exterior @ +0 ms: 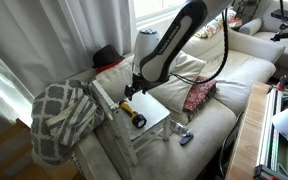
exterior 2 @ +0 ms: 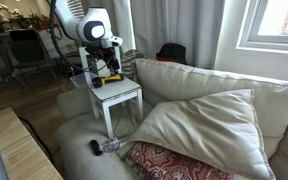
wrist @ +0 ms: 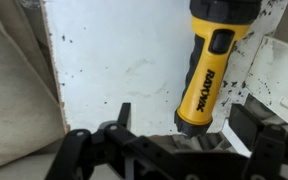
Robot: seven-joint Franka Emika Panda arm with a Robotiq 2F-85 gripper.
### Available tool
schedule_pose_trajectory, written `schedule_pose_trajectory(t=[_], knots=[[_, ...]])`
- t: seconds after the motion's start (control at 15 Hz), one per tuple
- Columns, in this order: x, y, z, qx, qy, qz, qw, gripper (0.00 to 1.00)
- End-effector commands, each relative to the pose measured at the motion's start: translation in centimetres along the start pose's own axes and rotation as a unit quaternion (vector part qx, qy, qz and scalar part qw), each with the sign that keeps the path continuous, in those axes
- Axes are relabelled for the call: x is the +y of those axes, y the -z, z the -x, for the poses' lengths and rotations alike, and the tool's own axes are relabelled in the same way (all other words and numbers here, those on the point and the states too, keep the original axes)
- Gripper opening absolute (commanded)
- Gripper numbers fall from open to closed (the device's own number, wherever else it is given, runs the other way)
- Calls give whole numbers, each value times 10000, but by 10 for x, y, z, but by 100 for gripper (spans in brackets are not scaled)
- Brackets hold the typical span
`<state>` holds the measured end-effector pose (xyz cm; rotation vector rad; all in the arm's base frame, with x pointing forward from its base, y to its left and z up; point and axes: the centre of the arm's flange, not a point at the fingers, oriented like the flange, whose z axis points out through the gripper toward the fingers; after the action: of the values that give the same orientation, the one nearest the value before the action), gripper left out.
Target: Lay the flashlight flat on the seat of the wooden chair and put the bottle of water upright on it
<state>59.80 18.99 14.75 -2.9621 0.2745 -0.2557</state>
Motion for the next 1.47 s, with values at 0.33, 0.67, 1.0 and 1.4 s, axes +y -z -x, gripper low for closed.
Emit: schedule_pose_trajectory(t=[0.33,0.67,1.0,1.4], knots=[[51,87,74,-128,702,230,9972,100],[46,79,70,-184,626,240,9976,100],[43,87,65,-369,651,486,9960,100],[59,69,64,-409,567,416,9967,100]])
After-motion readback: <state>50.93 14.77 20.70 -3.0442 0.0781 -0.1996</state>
